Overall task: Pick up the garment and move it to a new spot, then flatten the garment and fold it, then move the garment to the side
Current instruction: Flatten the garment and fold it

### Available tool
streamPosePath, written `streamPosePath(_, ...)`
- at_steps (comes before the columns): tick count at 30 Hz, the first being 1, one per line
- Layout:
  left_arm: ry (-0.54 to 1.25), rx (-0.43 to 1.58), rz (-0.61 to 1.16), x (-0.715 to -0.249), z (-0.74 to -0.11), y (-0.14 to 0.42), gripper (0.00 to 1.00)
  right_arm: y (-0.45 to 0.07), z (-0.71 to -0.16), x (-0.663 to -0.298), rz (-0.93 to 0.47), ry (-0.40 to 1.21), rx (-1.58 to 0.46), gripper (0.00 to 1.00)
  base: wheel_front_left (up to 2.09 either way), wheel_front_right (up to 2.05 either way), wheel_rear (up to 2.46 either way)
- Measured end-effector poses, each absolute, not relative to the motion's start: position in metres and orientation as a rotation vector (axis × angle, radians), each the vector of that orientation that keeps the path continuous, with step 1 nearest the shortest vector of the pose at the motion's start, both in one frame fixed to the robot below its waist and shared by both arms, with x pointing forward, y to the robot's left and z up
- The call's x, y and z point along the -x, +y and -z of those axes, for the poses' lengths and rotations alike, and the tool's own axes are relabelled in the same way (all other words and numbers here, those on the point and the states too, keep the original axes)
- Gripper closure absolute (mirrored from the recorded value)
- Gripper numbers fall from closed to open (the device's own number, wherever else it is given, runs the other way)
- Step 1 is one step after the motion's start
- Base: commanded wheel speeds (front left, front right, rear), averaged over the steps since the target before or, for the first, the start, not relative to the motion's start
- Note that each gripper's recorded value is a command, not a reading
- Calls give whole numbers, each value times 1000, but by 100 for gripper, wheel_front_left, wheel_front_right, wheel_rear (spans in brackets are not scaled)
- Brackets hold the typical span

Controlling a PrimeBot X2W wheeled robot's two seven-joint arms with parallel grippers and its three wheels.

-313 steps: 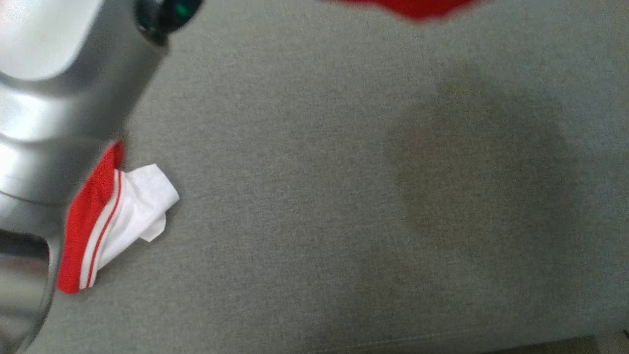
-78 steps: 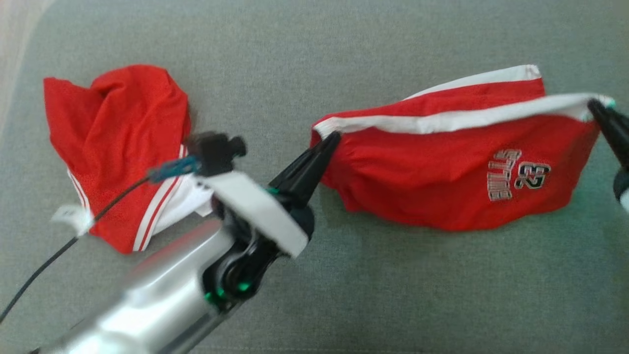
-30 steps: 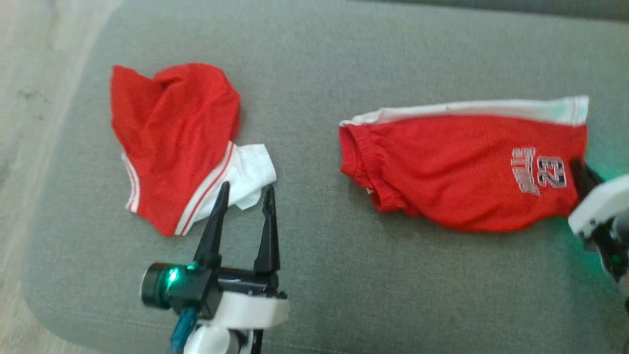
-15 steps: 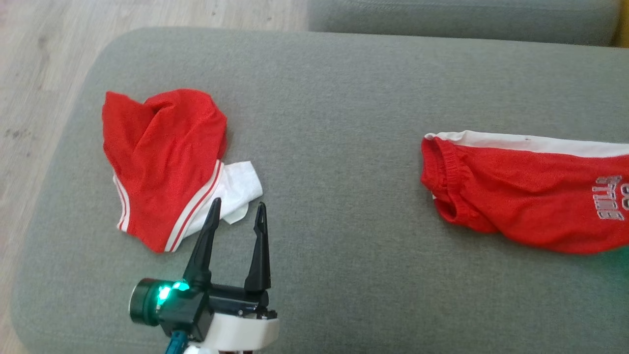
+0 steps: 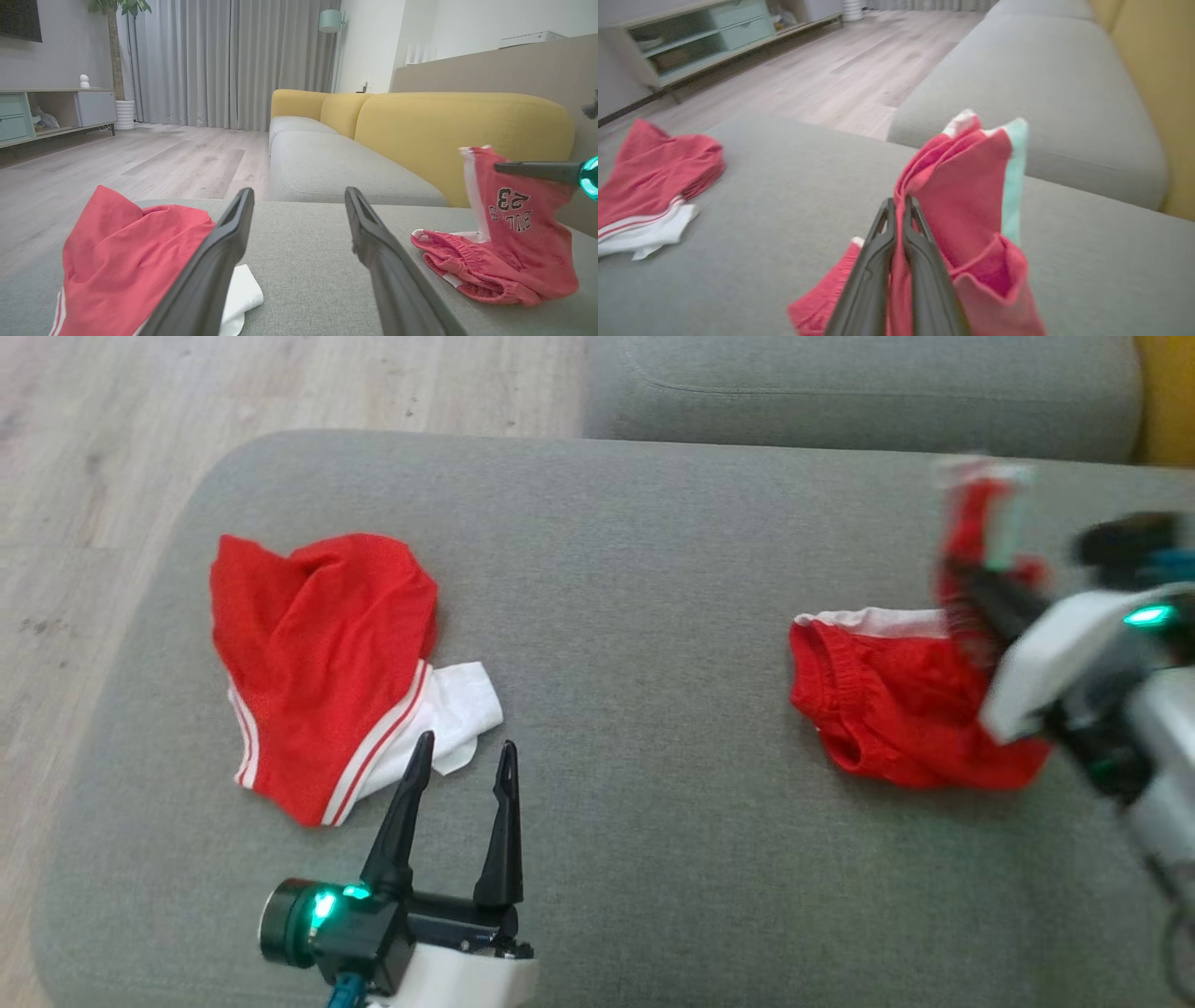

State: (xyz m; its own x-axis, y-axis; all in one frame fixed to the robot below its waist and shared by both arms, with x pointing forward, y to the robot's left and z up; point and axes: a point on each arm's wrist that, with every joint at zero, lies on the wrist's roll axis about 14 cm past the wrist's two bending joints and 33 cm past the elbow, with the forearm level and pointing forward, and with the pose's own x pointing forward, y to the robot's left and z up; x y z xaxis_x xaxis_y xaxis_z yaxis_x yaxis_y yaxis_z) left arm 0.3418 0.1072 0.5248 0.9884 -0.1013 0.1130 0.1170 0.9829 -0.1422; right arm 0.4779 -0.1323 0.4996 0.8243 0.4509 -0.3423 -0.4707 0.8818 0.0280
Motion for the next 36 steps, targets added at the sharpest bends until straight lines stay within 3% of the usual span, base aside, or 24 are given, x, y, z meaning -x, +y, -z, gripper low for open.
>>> streamPosePath(3, -109, 152, 93, -341, -526, 112, 0, -83, -492, -460, -614, 381, 66, 100, 0, 0, 0)
streamPosePath(4, -109, 153, 87, -340, -526, 113, 0, -70, -486, -453, -648, 398, 58, 89, 0, 0, 0)
streamPosePath(5, -108, 157, 86, -340, -525, 114, 0, -58, -480, -445, -675, 421, 45, 11, 0, 0, 0)
streamPosePath(6, -105, 159, 79, -340, -524, 116, 0, -48, -474, -437, -698, 441, 28, 0, 0, 0, 0)
streamPosePath(9, -106, 164, 66, -340, -524, 119, 0, -42, -473, -430, -705, 430, -6, 0, 0, 0, 0)
streamPosePath(16, -127, 164, 43, -335, -530, 125, 0, -122, -525, -465, -459, 219, -37, 0, 0, 0, 0)
streamPosePath(21, -130, 173, 48, -328, -530, 123, 0, -179, -504, -438, -287, 203, -83, 0, 0, 0, 0)
streamPosePath(27, -143, 176, 45, -320, -532, 128, 0, -190, -469, -383, -215, 214, -163, 0, 0, 0, 0)
streamPosePath(28, -140, 176, 46, -319, -531, 128, 0, -188, -461, -375, -219, 238, -172, 58, 0, 0, 0)
streamPosePath(29, -140, 176, 46, -319, -531, 128, 0, -188, -461, -375, -219, 238, -172, 100, 0, 0, 0)
streamPosePath(33, -118, 176, 37, -315, -523, 133, 0, -166, -437, -360, -278, 342, -217, 100, 0, 0, 0)
streamPosePath(36, -108, 179, 19, -313, -519, 138, 0, -147, -439, -373, -334, 394, -242, 100, 0, 0, 0)
